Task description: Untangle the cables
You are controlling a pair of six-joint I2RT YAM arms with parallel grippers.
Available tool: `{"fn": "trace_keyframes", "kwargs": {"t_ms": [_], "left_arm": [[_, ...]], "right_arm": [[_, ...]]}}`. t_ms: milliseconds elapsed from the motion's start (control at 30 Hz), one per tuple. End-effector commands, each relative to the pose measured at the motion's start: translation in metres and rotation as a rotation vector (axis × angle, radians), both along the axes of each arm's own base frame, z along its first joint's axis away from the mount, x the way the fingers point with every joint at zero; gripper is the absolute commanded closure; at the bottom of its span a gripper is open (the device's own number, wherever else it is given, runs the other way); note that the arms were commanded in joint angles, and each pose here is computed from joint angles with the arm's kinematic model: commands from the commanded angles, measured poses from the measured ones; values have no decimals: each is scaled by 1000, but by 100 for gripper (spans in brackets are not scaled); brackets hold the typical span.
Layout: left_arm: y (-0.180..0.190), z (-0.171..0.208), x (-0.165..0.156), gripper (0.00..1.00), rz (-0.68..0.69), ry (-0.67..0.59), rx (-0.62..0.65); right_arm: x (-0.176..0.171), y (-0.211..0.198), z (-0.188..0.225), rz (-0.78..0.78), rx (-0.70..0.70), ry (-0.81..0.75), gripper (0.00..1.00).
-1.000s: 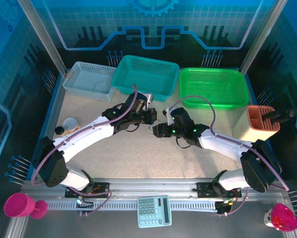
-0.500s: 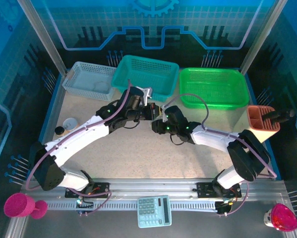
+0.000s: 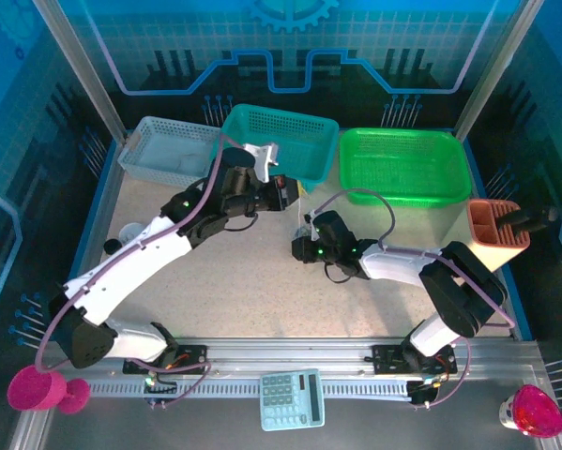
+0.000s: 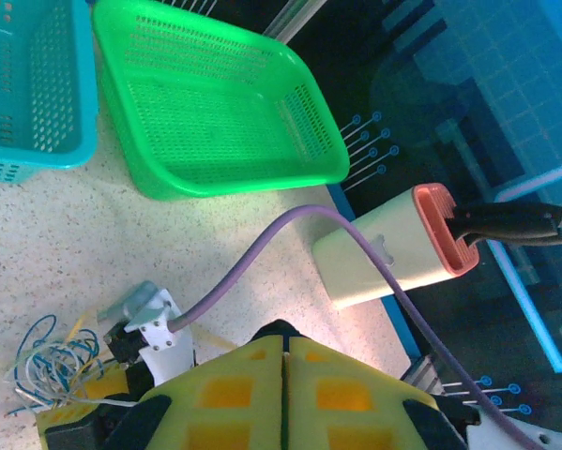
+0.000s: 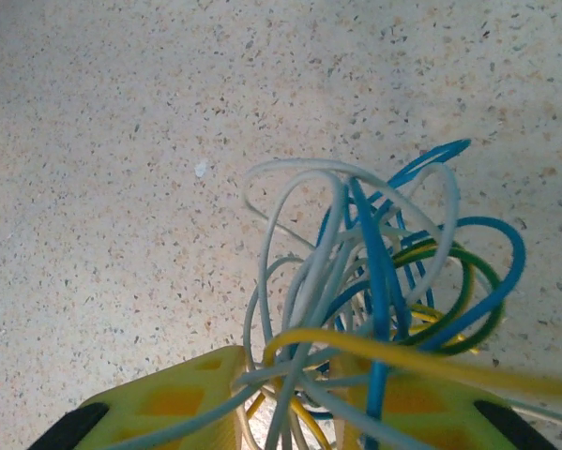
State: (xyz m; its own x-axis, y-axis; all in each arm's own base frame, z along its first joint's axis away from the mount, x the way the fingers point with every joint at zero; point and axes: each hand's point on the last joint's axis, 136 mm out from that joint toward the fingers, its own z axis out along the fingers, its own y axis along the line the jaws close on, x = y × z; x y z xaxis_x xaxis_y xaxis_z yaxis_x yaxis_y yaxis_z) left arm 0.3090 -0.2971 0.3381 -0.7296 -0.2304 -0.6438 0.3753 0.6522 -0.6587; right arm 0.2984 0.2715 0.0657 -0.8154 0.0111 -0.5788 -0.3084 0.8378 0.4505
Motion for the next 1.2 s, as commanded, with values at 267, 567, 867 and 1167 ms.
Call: {"fn": "trace_keyframes", "kwargs": {"t_ms": [267,567,867,1167], "left_arm": [[25,45,-2,100,28,-105,-46],[23,17,2,100,27,-77,-20],[20,24,1,100,15,-76,-51],[16,41,-2,100,1,-76,-110]], "right_arm": [[-7,-10,-12,-21,-19,40,50],[-17,-20,28,4,-28,-18,31],[-18,-13,78,48,28,-114,31],[-10,19,97,91,97,-221,32]]}}
